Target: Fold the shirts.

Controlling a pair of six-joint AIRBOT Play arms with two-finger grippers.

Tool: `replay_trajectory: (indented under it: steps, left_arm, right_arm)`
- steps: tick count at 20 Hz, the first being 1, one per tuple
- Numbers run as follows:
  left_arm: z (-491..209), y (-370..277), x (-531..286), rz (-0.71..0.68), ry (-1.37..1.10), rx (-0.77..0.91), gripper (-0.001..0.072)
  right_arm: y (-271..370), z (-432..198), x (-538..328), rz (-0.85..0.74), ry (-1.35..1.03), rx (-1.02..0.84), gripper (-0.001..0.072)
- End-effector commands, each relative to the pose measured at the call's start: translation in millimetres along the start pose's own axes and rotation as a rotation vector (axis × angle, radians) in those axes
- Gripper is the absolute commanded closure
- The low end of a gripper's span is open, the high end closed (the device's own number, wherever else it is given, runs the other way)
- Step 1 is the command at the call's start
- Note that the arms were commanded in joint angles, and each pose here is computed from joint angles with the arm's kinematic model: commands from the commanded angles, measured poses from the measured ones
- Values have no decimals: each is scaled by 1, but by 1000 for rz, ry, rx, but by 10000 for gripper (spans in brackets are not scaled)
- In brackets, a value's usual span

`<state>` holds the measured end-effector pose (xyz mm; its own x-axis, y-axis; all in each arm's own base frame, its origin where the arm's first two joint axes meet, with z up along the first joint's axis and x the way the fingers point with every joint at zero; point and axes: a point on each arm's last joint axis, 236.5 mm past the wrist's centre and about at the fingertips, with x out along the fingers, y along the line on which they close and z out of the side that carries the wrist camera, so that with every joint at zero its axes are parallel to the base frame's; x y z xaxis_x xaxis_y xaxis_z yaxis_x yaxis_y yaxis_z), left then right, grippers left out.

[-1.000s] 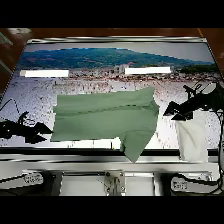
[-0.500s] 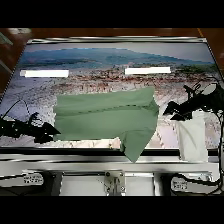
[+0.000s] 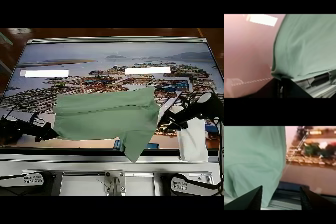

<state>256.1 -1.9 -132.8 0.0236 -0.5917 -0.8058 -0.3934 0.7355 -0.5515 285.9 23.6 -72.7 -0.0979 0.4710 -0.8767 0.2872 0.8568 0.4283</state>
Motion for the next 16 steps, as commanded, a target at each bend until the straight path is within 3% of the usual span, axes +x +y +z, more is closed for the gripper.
replay_trajectory:
  steps: [1, 10, 14, 15, 16]
  left_arm:
    - [-1, -7, -7, -8, -10, 27, 669]
    - [2, -12, -15, -6, -43, 45, 669]
    - [3, -16, -17, -17, -55, 45, 669]
    - [4, -16, -17, -17, -56, 45, 669]
    - [4, -16, -17, -17, -56, 45, 669]
  right_arm:
    - [5, -25, 21, 54, -8, 30, 109]
    - [-1, -41, 69, 128, -87, 181, 110]
    - [17, -42, 85, 76, -92, 79, 112]
    - [23, -43, 90, 62, -92, 48, 176]
    - [25, -46, 93, 44, -85, 40, 294]
